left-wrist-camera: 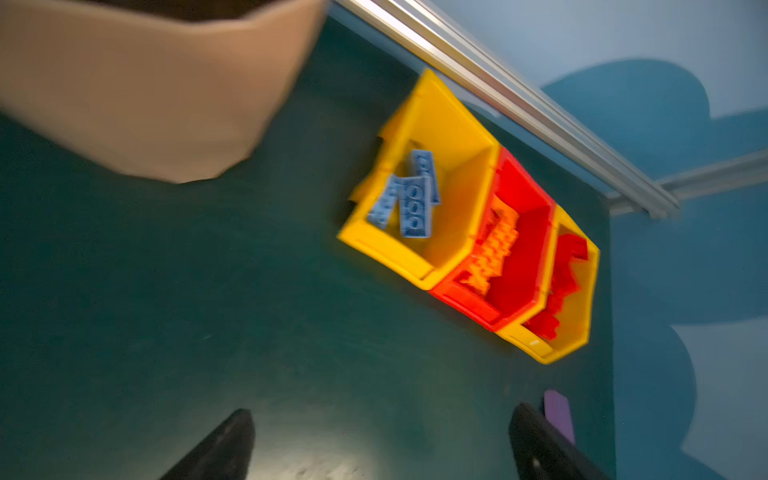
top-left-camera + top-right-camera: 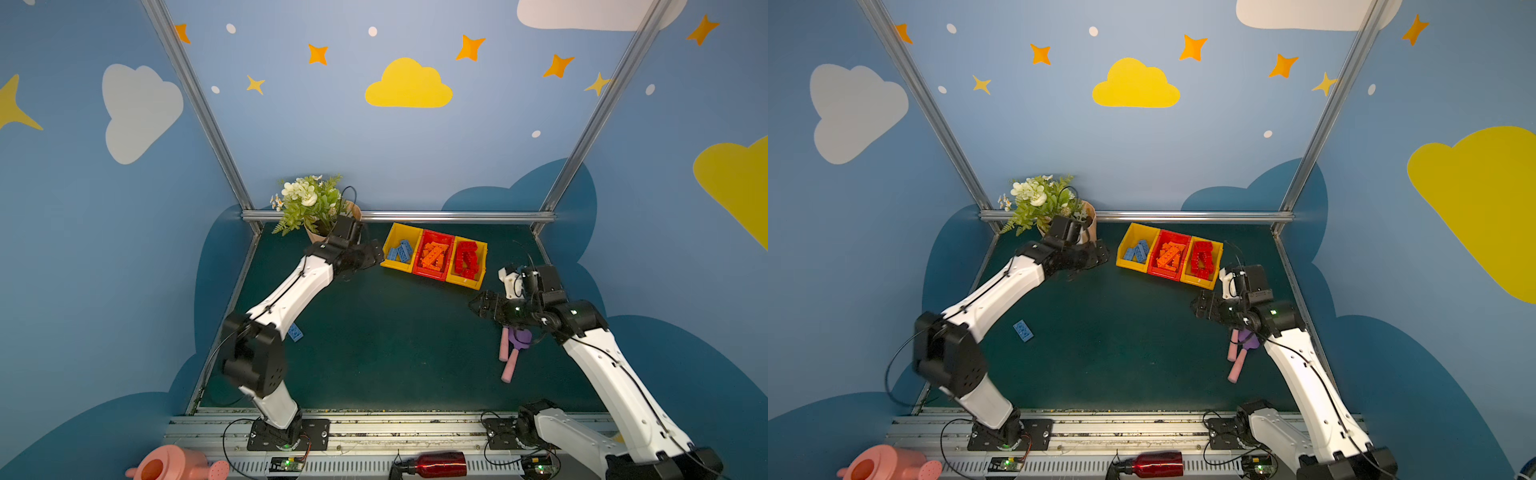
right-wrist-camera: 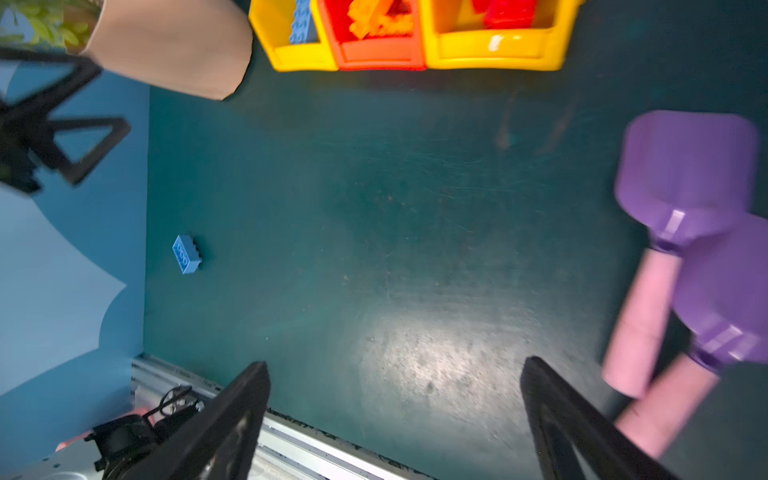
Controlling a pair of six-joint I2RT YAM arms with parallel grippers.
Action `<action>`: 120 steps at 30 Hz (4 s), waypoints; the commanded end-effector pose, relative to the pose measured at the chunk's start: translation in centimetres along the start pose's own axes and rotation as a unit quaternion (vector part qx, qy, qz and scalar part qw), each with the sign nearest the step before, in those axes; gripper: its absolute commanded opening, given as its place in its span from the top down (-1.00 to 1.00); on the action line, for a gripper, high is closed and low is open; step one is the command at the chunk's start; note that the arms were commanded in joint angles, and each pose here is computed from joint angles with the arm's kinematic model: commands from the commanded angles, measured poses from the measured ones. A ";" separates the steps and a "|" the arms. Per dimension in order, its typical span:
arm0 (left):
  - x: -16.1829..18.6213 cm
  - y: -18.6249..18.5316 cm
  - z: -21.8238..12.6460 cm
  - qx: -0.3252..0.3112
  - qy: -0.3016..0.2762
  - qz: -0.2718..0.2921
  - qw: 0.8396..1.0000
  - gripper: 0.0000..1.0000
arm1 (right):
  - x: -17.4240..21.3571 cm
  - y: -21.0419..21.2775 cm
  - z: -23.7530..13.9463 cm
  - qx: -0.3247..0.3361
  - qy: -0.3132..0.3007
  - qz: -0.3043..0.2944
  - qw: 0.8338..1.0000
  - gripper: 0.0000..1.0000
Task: Sort the legos into containers by color
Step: 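Move the left gripper to the last blue brick and grasp it, then carry the last blue brick into the yellow bin and open the left gripper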
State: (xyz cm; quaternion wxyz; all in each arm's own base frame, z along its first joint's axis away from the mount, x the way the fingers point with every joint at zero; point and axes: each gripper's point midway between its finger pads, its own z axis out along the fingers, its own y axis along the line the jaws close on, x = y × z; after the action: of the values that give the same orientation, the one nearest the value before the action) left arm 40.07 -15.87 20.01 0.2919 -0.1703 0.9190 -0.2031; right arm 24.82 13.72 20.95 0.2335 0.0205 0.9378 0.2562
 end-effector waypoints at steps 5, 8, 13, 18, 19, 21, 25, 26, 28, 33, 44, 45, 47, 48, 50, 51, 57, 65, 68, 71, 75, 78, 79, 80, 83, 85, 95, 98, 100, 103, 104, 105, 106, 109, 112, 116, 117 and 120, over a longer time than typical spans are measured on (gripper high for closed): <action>6.4 15.0 -8.2 -0.163 -0.066 -0.132 0.975 -0.94 | -0.2 6.3 5.2 -0.068 0.050 -0.075 0.994 -0.85; 8.4 18.7 -10.3 -0.188 -0.075 -0.171 0.964 -1.00 | 0.2 9.0 7.1 -0.089 0.079 -0.100 0.988 -0.85; 11.7 22.4 -9.3 -0.212 -0.025 -0.226 0.951 -1.00 | 1.1 12.7 9.0 -0.114 0.113 -0.141 0.977 -0.85; 12.1 24.5 -6.7 -0.221 -0.002 -0.257 0.941 -1.00 | 1.9 14.4 9.3 -0.126 0.124 -0.158 0.972 -0.85; 12.0 24.8 -6.4 -0.227 0.001 -0.256 0.940 -1.00 | 1.9 14.4 9.2 -0.125 0.124 -0.157 0.972 -0.85; 11.3 25.4 -6.1 -0.241 0.008 -0.250 0.938 -0.99 | 2.1 14.3 9.1 -0.125 0.123 -0.158 0.972 -0.85; 10.2 26.5 -5.5 -0.269 0.031 -0.243 0.931 -0.95 | 2.5 13.3 8.4 -0.110 0.116 -0.161 0.974 -0.85; 10.0 26.7 -5.2 -0.270 0.037 -0.242 0.931 -0.94 | 2.5 13.0 8.2 -0.105 0.113 -0.161 0.975 -0.85; 9.6 27.0 -4.7 -0.271 0.045 -0.244 0.930 -0.92 | 2.7 12.2 7.8 -0.094 0.108 -0.160 0.977 -0.85; 8.7 27.7 -3.1 -0.276 0.076 -0.239 0.928 -0.88 | 3.2 10.4 7.1 -0.076 0.097 -0.147 0.981 -0.85; 8.3 29.0 0.1 -0.296 0.136 -0.226 0.918 -0.41 | 2.4 7.6 5.9 -0.041 0.069 -0.114 0.990 -0.85; 8.6 29.1 0.2 -0.299 0.142 -0.228 0.916 -0.35 | 2.4 7.4 5.9 -0.038 0.069 -0.111 0.991 -0.84; 9.3 29.2 0.3 -0.302 0.150 -0.232 0.912 -0.22 | 2.2 6.9 5.7 -0.033 0.065 -0.104 0.992 -0.84; 9.5 29.1 0.5 -0.301 0.152 -0.232 0.912 -0.13 | 2.2 6.7 5.6 -0.031 0.063 -0.102 0.992 -0.85; 9.9 28.7 0.8 -0.299 0.159 -0.226 0.913 0.13 | 2.1 6.3 5.5 -0.028 0.061 -0.094 0.993 -0.85; 10.0 28.5 0.9 -0.300 0.163 -0.222 0.913 0.23 | 2.0 6.1 5.4 -0.027 0.060 -0.091 0.994 -0.84; 8.6 23.7 1.6 -0.273 0.168 -0.166 0.933 0.68 | 1.2 5.3 4.5 -0.018 0.046 -0.080 0.996 -0.85; 1.7 8.4 5.7 -0.117 0.144 -0.041 0.982 0.71 | 0.9 3.3 2.5 0.005 0.028 -0.056 0.998 -0.85; -0.2 2.5 7.7 -0.050 0.146 -0.006 0.988 0.71 | 0.9 2.4 1.4 0.018 0.018 -0.049 0.998 -0.85; -1.5 -2.0 9.6 0.002 0.149 0.020 0.989 0.71 | 1.0 1.3 0.1 0.032 0.001 -0.042 0.999 -0.84; -2.8 -7.8 12.0 0.090 0.146 0.066 0.983 0.68 | 1.3 0.1 -1.1 0.050 -0.011 -0.028 0.998 -0.84; -4.3 -10.8 14.1 0.136 0.134 0.102 0.976 0.64 | 1.5 -0.6 -1.7 0.057 -0.014 -0.019 0.998 -0.85; -4.5 -11.6 15.0 0.159 0.138 0.105 0.972 0.63 | 1.6 -0.7 -1.9 0.060 -0.013 -0.016 0.998 -0.84; -5.1 -12.6 15.5 0.181 0.133 0.109 0.968 0.62 | 1.6 -0.8 -2.0 0.062 -0.013 -0.013 0.998 -0.85; -6.8 -13.8 17.7 0.217 0.115 0.090 0.965 0.60 | 1.7 -1.2 -2.5 0.071 -0.015 -0.007 0.997 -0.84; -7.8 -13.8 18.9 0.222 0.097 0.071 0.968 0.59 | 1.7 -1.5 -3.0 0.080 -0.019 -0.002 0.997 -0.84; -7.9 -13.2 21.7 0.228 0.078 0.059 0.969 0.57 | 2.0 -2.4 -3.8 0.098 -0.026 0.025 0.995 -0.84; -8.0 -13.1 22.1 0.230 0.076 0.058 0.968 0.28 | 2.1 -2.5 -4.1 0.099 -0.032 0.032 0.994 -0.84; -8.1 -13.4 21.9 0.234 0.074 0.060 0.967 -0.16 | 2.1 -2.5 -4.4 0.098 -0.036 0.038 0.994 -0.85; -8.7 -14.3 20.7 0.242 0.064 0.069 0.966 -0.60 | 2.2 -2.5 -4.9 0.096 -0.046 0.044 0.993 -0.85; -9.0 -14.7 20.0 0.246 0.060 0.075 0.965 -0.68 | 2.2 -2.5 -4.9 0.095 -0.049 0.046 0.993 -0.85; -9.2 -14.9 19.3 0.247 0.056 0.079 0.964 -0.78 | 2.2 -2.6 -5.0 0.095 -0.052 0.047 0.993 -0.85; -9.4 -15.3 18.6 0.249 0.053 0.084 0.963 -0.86 | 2.1 -2.6 -5.0 0.094 -0.054 0.046 0.993 -0.85; -9.3 -16.1 16.0 0.252 0.060 0.098 0.961 -1.00 | 1.8 -2.6 -4.9 0.096 -0.058 0.039 0.993 -0.85; -8.6 -16.1 13.0 0.229 0.066 0.123 0.963 -1.00 | 1.1 -2.4 -4.7 0.096 -0.066 0.019 0.993 -0.85; -7.2 -14.2 8.4 0.179 0.048 0.171 0.968 -1.00 | 0.1 -2.6 -3.9 0.101 -0.075 -0.015 0.992 -0.85; -7.0 -13.1 7.1 0.166 0.034 0.173 0.970 -1.00 | -0.1 -2.8 -3.6 0.103 -0.075 -0.024 0.992 -0.85; -6.4 -9.2 2.8 0.136 -0.019 0.170 0.976 -1.00 | -0.6 -3.9 -2.8 0.130 -0.076 -0.048 0.987 -0.85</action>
State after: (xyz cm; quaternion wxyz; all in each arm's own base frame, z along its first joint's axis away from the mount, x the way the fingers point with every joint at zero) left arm 49.84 -25.51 22.45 0.2823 0.0264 0.9051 -0.3168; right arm 23.26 9.63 22.14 0.2950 0.0514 0.9417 0.1531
